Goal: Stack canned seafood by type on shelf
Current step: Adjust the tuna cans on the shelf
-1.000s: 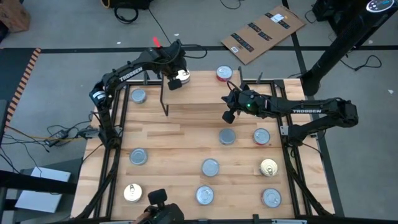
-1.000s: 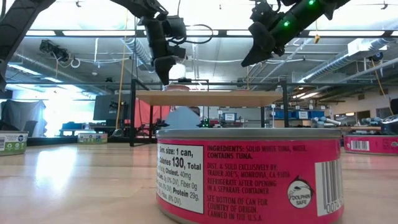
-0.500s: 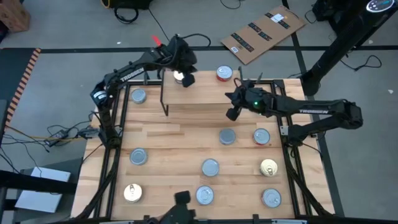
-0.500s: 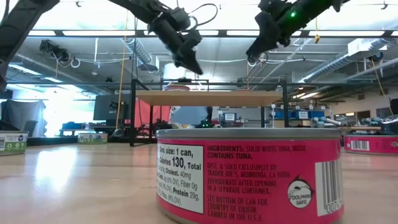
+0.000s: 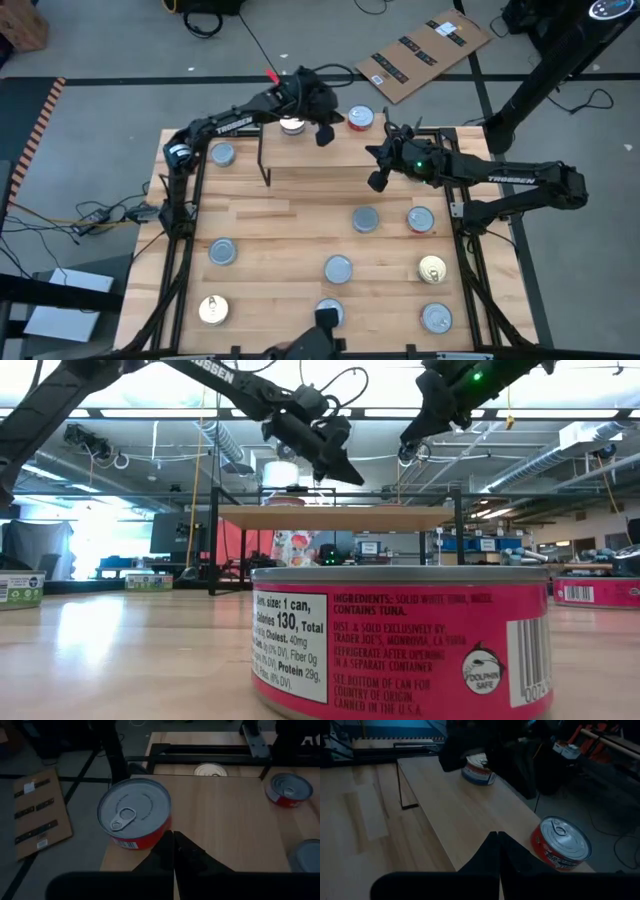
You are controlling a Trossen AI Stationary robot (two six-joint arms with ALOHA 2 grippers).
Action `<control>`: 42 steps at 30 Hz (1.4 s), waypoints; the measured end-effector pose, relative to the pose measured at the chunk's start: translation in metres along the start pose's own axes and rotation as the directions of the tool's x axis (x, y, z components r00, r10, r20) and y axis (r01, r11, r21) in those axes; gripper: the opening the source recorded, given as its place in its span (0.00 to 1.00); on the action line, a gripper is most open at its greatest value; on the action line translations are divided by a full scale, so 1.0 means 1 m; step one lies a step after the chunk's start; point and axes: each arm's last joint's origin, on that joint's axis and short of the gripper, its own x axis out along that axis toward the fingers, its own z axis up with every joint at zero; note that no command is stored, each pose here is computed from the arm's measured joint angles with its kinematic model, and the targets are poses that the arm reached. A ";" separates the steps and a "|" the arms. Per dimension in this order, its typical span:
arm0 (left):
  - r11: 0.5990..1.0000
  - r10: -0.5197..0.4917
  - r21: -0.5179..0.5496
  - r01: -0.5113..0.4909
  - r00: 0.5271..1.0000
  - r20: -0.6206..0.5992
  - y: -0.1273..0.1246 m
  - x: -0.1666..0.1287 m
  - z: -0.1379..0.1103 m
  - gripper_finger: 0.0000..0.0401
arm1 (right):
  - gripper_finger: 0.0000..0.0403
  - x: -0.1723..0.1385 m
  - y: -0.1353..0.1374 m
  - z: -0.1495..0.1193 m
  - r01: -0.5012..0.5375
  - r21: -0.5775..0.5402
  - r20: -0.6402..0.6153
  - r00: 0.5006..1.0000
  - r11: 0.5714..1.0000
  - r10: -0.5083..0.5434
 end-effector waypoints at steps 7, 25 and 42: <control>0.999 -0.035 -0.006 0.036 0.998 0.049 0.004 0.010 0.001 0.00 | 0.01 0.000 -0.001 0.000 0.005 -0.003 0.000 1.000 1.000 -0.005; 0.999 -0.046 0.011 0.045 0.999 0.021 0.019 0.046 0.005 0.00 | 0.01 0.001 -0.003 -0.002 0.017 -0.009 -0.019 1.000 1.000 -0.017; 0.995 0.032 0.091 -0.028 0.998 -0.049 0.024 0.054 -0.006 0.00 | 0.01 0.001 -0.002 -0.002 0.016 -0.010 -0.022 1.000 1.000 -0.016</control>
